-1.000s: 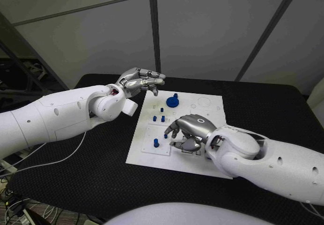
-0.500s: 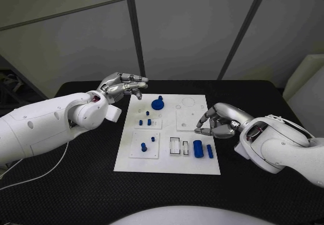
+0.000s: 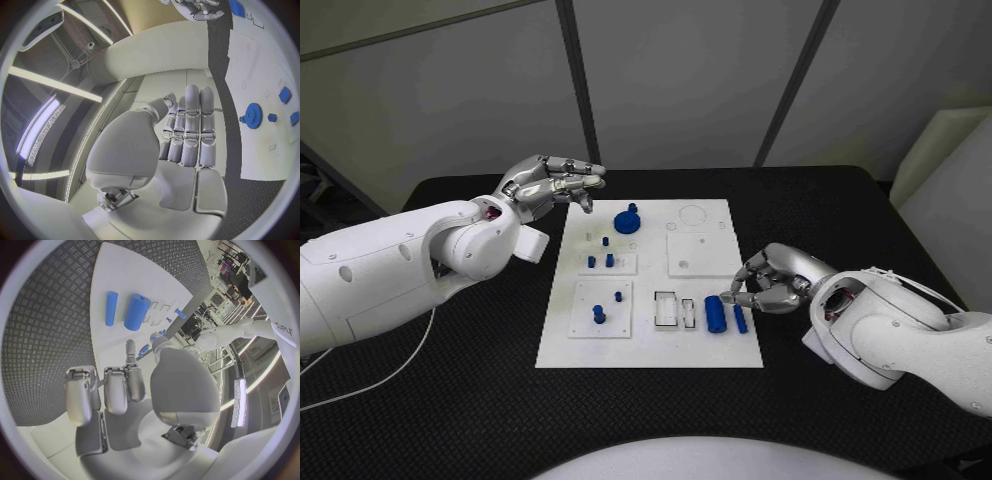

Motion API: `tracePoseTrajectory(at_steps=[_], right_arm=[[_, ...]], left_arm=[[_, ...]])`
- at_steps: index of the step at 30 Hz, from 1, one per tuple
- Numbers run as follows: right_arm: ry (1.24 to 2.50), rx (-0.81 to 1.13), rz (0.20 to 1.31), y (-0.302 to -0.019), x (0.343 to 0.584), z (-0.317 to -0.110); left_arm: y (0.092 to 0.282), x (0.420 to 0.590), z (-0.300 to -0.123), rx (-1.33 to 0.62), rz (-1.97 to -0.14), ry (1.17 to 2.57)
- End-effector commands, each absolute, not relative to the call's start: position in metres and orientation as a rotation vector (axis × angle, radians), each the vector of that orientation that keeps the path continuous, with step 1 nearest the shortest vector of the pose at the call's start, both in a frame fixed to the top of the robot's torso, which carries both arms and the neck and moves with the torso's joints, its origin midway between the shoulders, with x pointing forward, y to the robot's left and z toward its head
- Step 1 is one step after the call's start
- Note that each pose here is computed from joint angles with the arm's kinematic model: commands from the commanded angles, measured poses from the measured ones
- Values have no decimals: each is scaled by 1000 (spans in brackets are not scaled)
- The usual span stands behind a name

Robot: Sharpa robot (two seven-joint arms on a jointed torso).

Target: Assemble the parts on the task board

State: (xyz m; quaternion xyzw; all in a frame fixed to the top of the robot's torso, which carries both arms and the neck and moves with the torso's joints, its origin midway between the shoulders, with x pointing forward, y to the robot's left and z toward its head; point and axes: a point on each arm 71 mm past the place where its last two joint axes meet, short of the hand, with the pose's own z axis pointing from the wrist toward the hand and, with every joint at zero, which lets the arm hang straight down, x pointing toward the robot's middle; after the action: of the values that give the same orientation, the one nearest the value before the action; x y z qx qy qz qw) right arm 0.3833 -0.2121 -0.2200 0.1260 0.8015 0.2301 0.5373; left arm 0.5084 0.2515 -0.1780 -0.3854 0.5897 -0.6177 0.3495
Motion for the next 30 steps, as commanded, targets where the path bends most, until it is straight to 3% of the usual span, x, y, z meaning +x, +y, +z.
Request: tracePoseTrajectory(at_steps=[1, 30], right_arm=[[1913, 309, 480, -212, 383, -224], [2013, 252, 424, -187, 382, -260]], left_arm=[[251, 508, -177, -996, -1615, 1526], [253, 508, -177, -997, -1613, 1526]])
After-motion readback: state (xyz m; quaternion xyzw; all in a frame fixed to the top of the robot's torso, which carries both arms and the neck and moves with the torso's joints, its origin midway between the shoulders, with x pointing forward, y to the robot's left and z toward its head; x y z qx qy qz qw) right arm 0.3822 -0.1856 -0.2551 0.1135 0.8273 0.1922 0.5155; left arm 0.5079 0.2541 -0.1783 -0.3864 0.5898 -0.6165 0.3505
